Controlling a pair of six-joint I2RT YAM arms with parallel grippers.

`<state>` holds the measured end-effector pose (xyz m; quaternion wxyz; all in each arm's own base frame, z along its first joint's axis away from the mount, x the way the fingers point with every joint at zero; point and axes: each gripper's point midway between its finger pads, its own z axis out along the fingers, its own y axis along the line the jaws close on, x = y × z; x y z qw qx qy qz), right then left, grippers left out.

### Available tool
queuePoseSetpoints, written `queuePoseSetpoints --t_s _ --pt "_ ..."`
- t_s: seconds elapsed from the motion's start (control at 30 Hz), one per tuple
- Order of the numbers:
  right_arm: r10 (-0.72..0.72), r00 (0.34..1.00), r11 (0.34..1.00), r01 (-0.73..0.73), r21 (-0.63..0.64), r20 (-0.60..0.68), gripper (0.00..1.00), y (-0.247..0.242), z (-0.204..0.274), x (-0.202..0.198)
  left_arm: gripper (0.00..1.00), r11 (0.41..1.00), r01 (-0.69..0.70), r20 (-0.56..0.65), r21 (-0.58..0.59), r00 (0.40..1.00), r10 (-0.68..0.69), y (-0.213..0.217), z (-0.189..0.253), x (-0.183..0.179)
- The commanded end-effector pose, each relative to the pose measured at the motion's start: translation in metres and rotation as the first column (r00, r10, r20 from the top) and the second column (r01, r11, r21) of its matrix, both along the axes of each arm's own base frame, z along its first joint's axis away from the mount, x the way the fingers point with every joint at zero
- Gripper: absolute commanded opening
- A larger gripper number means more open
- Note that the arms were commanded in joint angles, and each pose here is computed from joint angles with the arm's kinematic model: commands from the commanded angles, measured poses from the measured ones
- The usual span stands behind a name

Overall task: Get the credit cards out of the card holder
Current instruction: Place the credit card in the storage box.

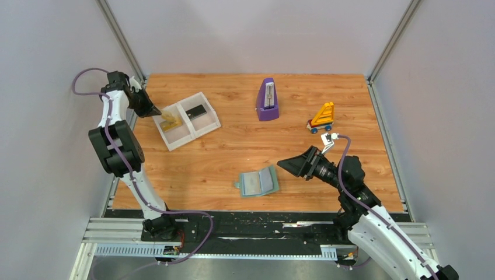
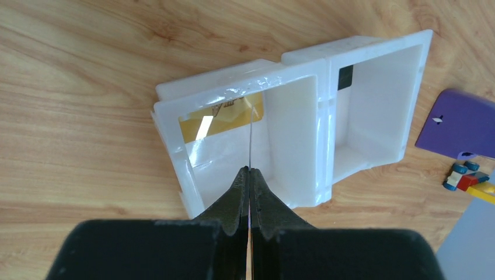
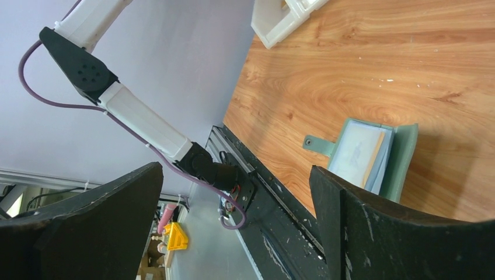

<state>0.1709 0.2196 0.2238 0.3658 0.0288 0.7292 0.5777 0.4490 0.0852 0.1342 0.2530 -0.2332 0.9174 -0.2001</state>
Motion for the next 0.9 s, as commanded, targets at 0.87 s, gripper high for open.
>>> queuePoseSetpoints --t_s 0.87 --pt "-0.051 0.998 0.998 0.052 -0.022 0.028 1.00 0.002 0.016 0.020 0.15 0.999 -0.039 -0.078 0.023 0.996 0.040 0.019 -0.047 0.005"
